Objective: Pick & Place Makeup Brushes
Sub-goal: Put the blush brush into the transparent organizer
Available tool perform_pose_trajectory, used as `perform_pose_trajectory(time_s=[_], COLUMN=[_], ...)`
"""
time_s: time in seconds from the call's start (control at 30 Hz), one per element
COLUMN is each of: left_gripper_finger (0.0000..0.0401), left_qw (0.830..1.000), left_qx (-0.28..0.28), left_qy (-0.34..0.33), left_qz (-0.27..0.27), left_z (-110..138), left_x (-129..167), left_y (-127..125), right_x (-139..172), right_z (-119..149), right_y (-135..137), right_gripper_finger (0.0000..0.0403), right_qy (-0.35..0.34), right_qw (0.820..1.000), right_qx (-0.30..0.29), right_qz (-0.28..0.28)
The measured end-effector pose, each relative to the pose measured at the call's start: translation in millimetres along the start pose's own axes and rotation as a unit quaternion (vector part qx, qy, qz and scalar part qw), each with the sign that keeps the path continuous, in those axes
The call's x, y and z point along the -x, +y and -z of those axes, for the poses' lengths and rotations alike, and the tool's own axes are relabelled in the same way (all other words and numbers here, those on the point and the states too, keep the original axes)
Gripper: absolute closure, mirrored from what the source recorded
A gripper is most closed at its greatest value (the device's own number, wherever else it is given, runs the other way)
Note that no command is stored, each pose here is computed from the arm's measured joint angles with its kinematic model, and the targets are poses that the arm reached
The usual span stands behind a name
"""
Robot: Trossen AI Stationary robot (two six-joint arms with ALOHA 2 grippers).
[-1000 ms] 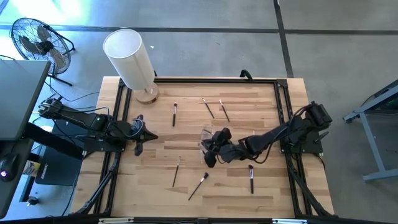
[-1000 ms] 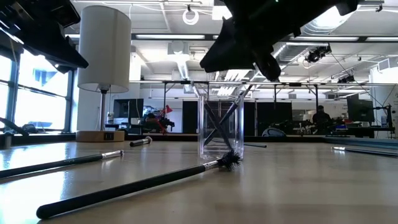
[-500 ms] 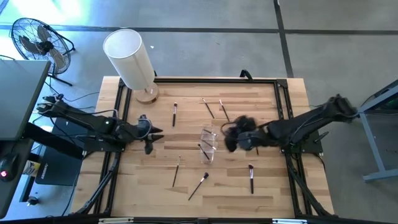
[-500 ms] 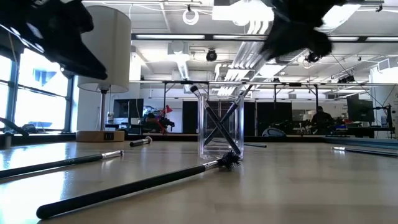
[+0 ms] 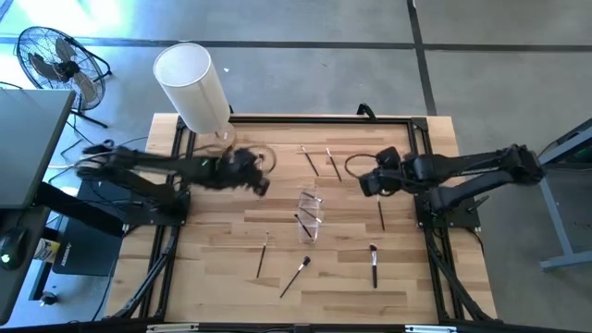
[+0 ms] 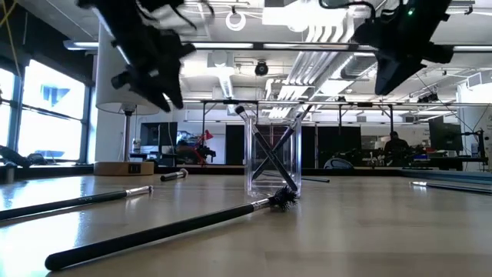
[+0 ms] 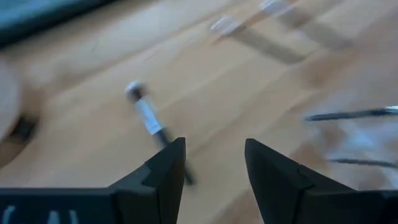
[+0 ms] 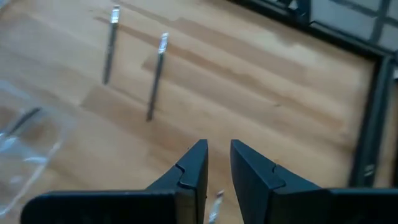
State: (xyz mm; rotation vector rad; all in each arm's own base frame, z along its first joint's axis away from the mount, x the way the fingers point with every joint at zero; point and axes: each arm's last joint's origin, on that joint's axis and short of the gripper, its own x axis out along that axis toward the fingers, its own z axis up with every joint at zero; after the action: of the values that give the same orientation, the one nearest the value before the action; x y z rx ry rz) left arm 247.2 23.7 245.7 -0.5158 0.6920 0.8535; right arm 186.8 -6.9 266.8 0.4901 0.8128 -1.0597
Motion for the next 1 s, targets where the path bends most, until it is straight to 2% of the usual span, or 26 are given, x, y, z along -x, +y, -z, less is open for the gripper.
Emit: perform_pose_trajectory(time_s=[0.1, 0.17, 0.27, 0.4, 0.63, 1.0], left_gripper_finger=[0.0238, 0.0238, 0.0238, 0.0238, 0.0238, 0.0238], left_qw=[0.994, 0.987, 0.979, 0.975, 0.965, 0.962], left_qx=[0.032, 0.052, 0.081, 0.116, 0.145, 0.150], left_qy=[0.080, 0.120, 0.157, 0.167, 0.191, 0.188], left_qz=[-0.067, -0.091, -0.103, -0.092, -0.108, -0.131], left_z=[-24.7, -38.5, -51.9, -66.8, -71.0, -65.0], left_x=[-26.9, -44.3, -70.5, -96.9, -127.3, -161.9], left_y=[7.6, 12.7, 18.1, 22.5, 41.2, 48.6], right_x=[-10.6, -21.6, -41.0, -61.5, -72.6, -72.6], right_z=[-6.1, -4.5, 5.1, 22.4, 33.8, 31.8], right_y=[-6.4, -11.7, -18.6, -23.7, -24.0, -21.5], right_gripper_finger=[0.0340, 0.0341, 0.0340, 0.0339, 0.0343, 0.0340], right_qy=[0.012, 0.027, 0.061, 0.102, 0.116, 0.107], right_qw=[1.000, 0.999, 0.997, 0.994, 0.992, 0.990], right_qx=[0.017, 0.023, 0.025, 0.042, 0.054, 0.091], right_qz=[0.016, 0.030, 0.036, 0.021, -0.002, -0.018])
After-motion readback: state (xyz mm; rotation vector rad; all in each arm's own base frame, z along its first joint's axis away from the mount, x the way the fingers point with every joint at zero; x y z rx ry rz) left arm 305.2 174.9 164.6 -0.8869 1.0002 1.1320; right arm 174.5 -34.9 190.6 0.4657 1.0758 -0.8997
